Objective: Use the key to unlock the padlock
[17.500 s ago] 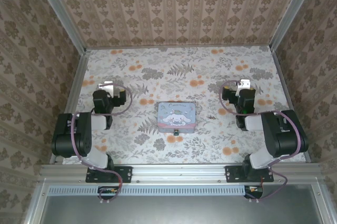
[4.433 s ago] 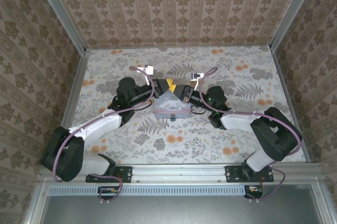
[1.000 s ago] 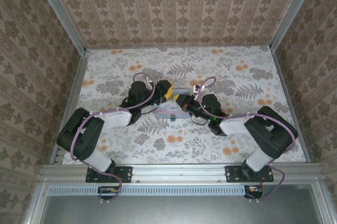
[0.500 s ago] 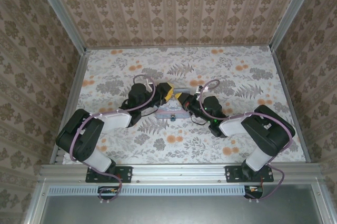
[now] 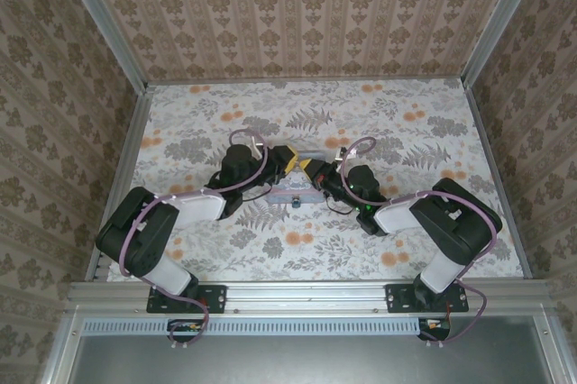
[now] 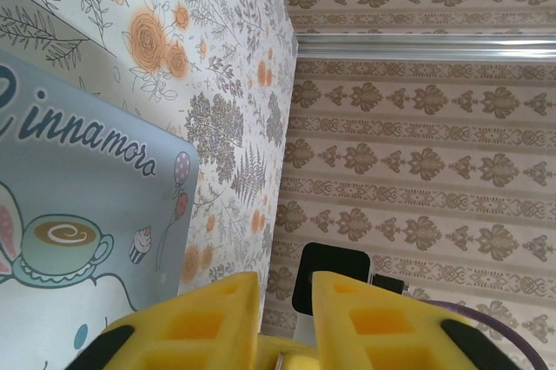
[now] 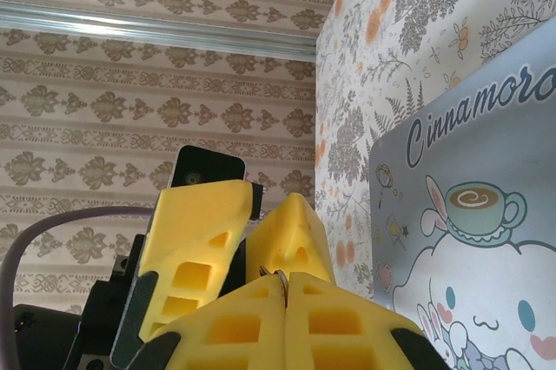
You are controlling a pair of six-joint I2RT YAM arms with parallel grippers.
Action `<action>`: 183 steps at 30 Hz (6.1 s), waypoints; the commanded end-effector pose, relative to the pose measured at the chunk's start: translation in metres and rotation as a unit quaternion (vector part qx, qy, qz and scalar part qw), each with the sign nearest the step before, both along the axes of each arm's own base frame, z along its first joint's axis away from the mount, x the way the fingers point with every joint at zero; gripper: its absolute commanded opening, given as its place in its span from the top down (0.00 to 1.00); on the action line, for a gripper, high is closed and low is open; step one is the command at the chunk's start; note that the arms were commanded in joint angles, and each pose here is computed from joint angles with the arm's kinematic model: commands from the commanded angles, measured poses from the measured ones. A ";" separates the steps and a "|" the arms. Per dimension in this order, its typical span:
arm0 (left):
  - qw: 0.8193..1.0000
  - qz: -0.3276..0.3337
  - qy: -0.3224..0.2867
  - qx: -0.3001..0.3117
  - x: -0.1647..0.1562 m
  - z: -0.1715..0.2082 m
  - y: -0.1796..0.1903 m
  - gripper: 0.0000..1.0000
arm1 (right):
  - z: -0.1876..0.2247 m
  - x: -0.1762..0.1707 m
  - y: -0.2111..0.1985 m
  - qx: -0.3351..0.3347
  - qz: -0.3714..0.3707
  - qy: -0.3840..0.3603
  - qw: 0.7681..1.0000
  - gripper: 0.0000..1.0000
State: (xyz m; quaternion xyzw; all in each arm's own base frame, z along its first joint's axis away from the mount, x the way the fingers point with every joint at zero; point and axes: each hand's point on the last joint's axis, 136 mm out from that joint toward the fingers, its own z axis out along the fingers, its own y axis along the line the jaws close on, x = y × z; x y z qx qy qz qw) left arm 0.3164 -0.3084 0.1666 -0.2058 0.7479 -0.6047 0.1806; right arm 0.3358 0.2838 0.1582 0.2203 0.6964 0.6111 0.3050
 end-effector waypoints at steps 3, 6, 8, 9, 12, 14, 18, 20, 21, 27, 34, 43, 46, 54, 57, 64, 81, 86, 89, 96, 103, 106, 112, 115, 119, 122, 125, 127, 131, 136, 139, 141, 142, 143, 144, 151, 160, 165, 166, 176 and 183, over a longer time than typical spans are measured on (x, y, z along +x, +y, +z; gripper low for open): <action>1.000 -0.004 -0.018 0.001 -0.004 0.008 -0.002 0.79 | 0.009 0.004 -0.004 0.021 -0.014 -0.013 1.000 1.00; 1.000 -0.003 -0.018 0.003 -0.005 0.007 -0.002 0.80 | 0.009 0.004 -0.004 0.022 -0.013 -0.012 1.000 1.00; 1.000 -0.003 -0.019 0.004 -0.006 0.007 -0.003 0.84 | 0.008 0.004 -0.004 0.021 -0.013 -0.012 1.000 1.00; 1.000 -0.003 -0.018 0.004 -0.006 0.007 -0.003 0.85 | 0.009 0.004 -0.004 0.022 -0.013 -0.012 1.000 1.00; 1.000 -0.002 -0.021 0.004 -0.005 0.008 -0.003 0.90 | 0.010 0.003 -0.004 0.023 -0.012 -0.013 1.000 1.00; 1.000 -0.003 -0.023 0.004 -0.005 0.009 -0.004 0.93 | 0.011 0.003 -0.004 0.024 -0.012 -0.013 1.000 1.00; 1.000 -0.002 -0.027 0.006 -0.006 0.011 -0.004 1.00 | 0.011 0.002 -0.005 0.023 -0.013 -0.013 1.000 1.00; 1.000 -0.003 -0.030 0.007 -0.006 0.012 -0.005 1.00 | 0.012 0.001 -0.006 0.023 -0.013 -0.014 1.000 1.00; 0.999 -0.003 -0.033 0.008 -0.006 0.013 -0.004 1.00 | 0.012 0.001 -0.006 0.023 -0.013 -0.014 1.000 1.00; 0.998 -0.005 -0.058 0.031 -0.005 0.017 0.001 1.00 | 0.007 -0.004 -0.019 -0.002 -0.016 -0.013 1.000 0.57; 0.990 -0.033 -0.121 0.071 -0.004 0.037 0.006 1.00 | 0.004 -0.008 -0.045 -0.064 -0.010 -0.024 0.998 0.46; 0.969 -0.093 -0.199 0.115 -0.007 0.067 0.002 1.00 | 0.018 -0.006 -0.070 -0.168 0.003 -0.058 0.984 0.25; 0.963 -0.103 -0.219 0.116 -0.007 0.078 -0.001 1.00 | 0.021 -0.004 -0.082 -0.205 -0.009 -0.069 0.976 0.05; 0.946 -0.135 -0.274 0.110 -0.011 0.101 -0.010 1.00 | 0.045 0.005 -0.100 -0.166 -0.046 -0.113 0.979 0.00; 0.937 -0.149 -0.297 0.103 -0.015 0.110 -0.014 1.00 | 0.067 0.004 -0.085 -0.118 -0.016 -0.153 0.981 0.00; 0.932 -0.168 -0.311 0.085 -0.022 0.119 -0.019 1.00 | 0.096 -0.005 -0.053 -0.057 0.035 -0.215 0.974 0.19; 0.925 -0.186 -0.324 0.075 -0.035 0.122 -0.027 1.00 | 0.105 -0.015 -0.020 -0.024 0.069 -0.256 0.964 0.53; 0.926 -0.185 -0.321 0.078 -0.034 0.118 -0.027 1.00 | 0.111 -0.019 -0.022 -0.022 0.066 -0.264 0.962 0.54; 0.926 -0.185 -0.321 0.077 -0.035 0.117 -0.027 1.00 | 0.115 -0.020 -0.022 -0.019 0.068 -0.266 0.961 0.54; 0.927 -0.183 -0.320 0.078 -0.034 0.117 -0.027 1.00 | 0.117 -0.024 -0.018 -0.016 0.076 -0.270 0.960 0.59; 0.927 -0.182 -0.318 0.077 -0.033 0.116 -0.028 1.00 | 0.119 -0.024 -0.014 -0.014 0.081 -0.271 0.959 0.66; 0.928 -0.183 -0.316 0.076 -0.033 0.114 -0.029 1.00 | 0.120 -0.024 -0.012 -0.012 0.084 -0.270 0.959 0.67; 0.928 -0.185 -0.315 0.075 -0.033 0.113 -0.032 1.00 | 0.120 -0.023 -0.008 -0.009 0.090 -0.268 0.959 0.71; 0.928 -0.184 -0.316 0.075 -0.034 0.113 -0.032 1.00 | 0.120 -0.022 -0.006 -0.008 0.092 -0.266 0.960 0.75; 0.928 -0.183 -0.315 0.077 -0.033 0.111 -0.032 1.00 | 0.118 -0.022 -0.005 -0.008 0.093 -0.264 0.960 0.80; 0.929 -0.181 -0.313 0.077 -0.032 0.110 -0.032 1.00 | 0.114 -0.021 -0.006 -0.010 0.092 -0.259 0.961 0.85; 0.929 -0.179 -0.314 0.077 -0.032 0.111 -0.032 1.00 | 0.112 -0.022 -0.006 -0.011 0.092 -0.256 0.962 0.85; 0.929 -0.178 -0.314 0.077 -0.031 0.111 -0.032 1.00 | 0.111 -0.022 -0.005 -0.012 0.093 -0.255 0.962 0.85; 0.930 -0.179 -0.313 0.077 -0.032 0.110 -0.032 1.00 | 0.110 -0.022 -0.006 -0.012 0.092 -0.254 0.963 0.91; 0.931 -0.177 -0.310 0.076 -0.032 0.109 -0.031 1.00 | 0.109 -0.018 -0.008 -0.014 0.079 -0.248 0.965 1.00; 0.932 -0.176 -0.308 0.073 -0.034 0.108 -0.031 1.00 | 0.108 -0.015 -0.011 -0.014 0.069 -0.243 0.967 1.00; 0.935 -0.168 -0.303 0.076 -0.032 0.107 -0.028 1.00 | 0.106 -0.014 -0.012 -0.013 0.067 -0.240 0.968 1.00; 0.938 -0.156 -0.299 0.082 -0.029 0.106 -0.025 0.94 | 0.105 -0.014 -0.012 -0.014 0.067 -0.238 0.969 1.00; 0.941 -0.145 -0.295 0.086 -0.026 0.105 -0.021 0.84 | 0.103 -0.013 -0.014 -0.015 0.064 -0.234 0.970 1.00; 0.943 -0.134 -0.290 0.091 -0.025 0.103 -0.015 0.74 | 0.100 -0.013 -0.015 -0.014 0.063 -0.230 0.971 1.00; 0.953 -0.077 -0.262 0.133 -0.030 0.086 0.031 0.28 | 0.078 -0.011 -0.022 -0.042 0.059 -0.186 0.980 1.00; 0.904 -0.155 -0.251 0.309 -0.092 0.026 0.051 0.13 | 0.037 0.005 -0.028 -0.164 0.070 -0.099 0.979 1.00; 0.879 -0.213 -0.242 0.353 -0.125 -0.025 0.032 0.13 | 0.022 0.016 -0.019 -0.161 0.087 -0.067 0.981 1.00; 0.875 -0.217 -0.241 0.360 -0.128 -0.034 0.029 0.14 | 0.020 0.017 -0.017 -0.158 0.089 -0.064 0.981 1.00; 0.842 -0.233 -0.250 0.417 -0.126 -0.099 0.008 0.24 | -0.001 0.028 -0.006 -0.145 0.093 -0.038 0.984 1.00; 0.831 -0.215 -0.276 0.433 -0.109 -0.107 0.008 0.26 | -0.013 0.027 -0.003 -0.148 0.098 -0.026 0.984 1.00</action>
